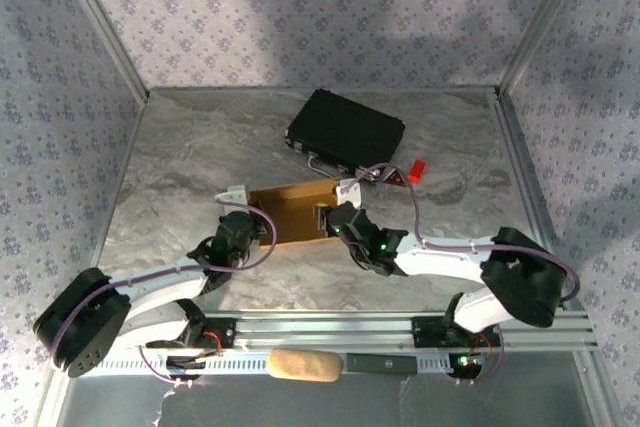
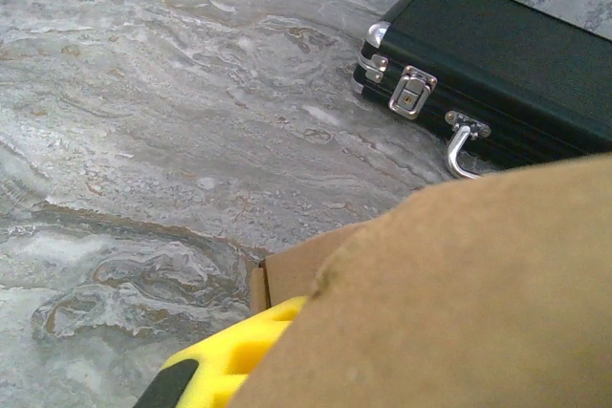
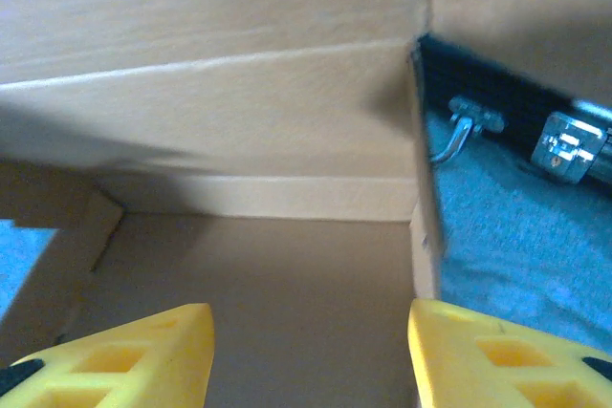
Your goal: Fold the paper box
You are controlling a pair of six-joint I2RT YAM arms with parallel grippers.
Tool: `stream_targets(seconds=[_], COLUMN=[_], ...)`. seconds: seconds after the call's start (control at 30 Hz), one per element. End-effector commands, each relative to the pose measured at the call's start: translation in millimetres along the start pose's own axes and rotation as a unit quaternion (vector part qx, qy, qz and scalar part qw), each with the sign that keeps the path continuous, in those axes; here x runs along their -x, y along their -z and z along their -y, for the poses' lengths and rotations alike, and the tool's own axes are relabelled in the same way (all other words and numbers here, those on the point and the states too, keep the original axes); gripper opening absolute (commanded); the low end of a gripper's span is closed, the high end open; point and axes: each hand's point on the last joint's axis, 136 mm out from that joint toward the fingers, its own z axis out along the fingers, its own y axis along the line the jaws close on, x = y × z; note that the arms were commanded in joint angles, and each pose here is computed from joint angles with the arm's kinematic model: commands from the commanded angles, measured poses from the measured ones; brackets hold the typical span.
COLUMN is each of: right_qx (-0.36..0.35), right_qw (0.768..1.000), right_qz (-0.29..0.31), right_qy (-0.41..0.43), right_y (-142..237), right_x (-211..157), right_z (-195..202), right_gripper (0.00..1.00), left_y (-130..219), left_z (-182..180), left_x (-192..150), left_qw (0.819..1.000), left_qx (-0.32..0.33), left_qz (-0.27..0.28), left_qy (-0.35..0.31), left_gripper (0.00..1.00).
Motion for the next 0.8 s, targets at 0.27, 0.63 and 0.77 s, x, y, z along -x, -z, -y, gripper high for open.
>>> stream_targets(seconds=[0.27,0.63,0.77], right_qx=[0.014,0.066,0.043], right_qw=[0.987,0.887,0.851], right_qz=[-0.013,0.014,0.006], right_qy=[-0.157,-0.458,-0.523], right_y=[62.6,86.8,74.3], right_x=[-10.2,65.2,78.9], right_z=[11.7,-42.9,-56.2], right_gripper=[0.56,0.54,0.60], left_y=[0.8,1.9,1.9], left_z=[-10.4,-7.8,-7.4], left_x=[-42.5,-41.6,-41.9], left_qw=[0.997,0.996,0.996], left_qx=[0.036,0.037,0.037], left_qz=[-0.061,-0.059,-0.060], left_qy=[-0.040,-0.052,-0.053], left_gripper=[0.00,0.00,0.00])
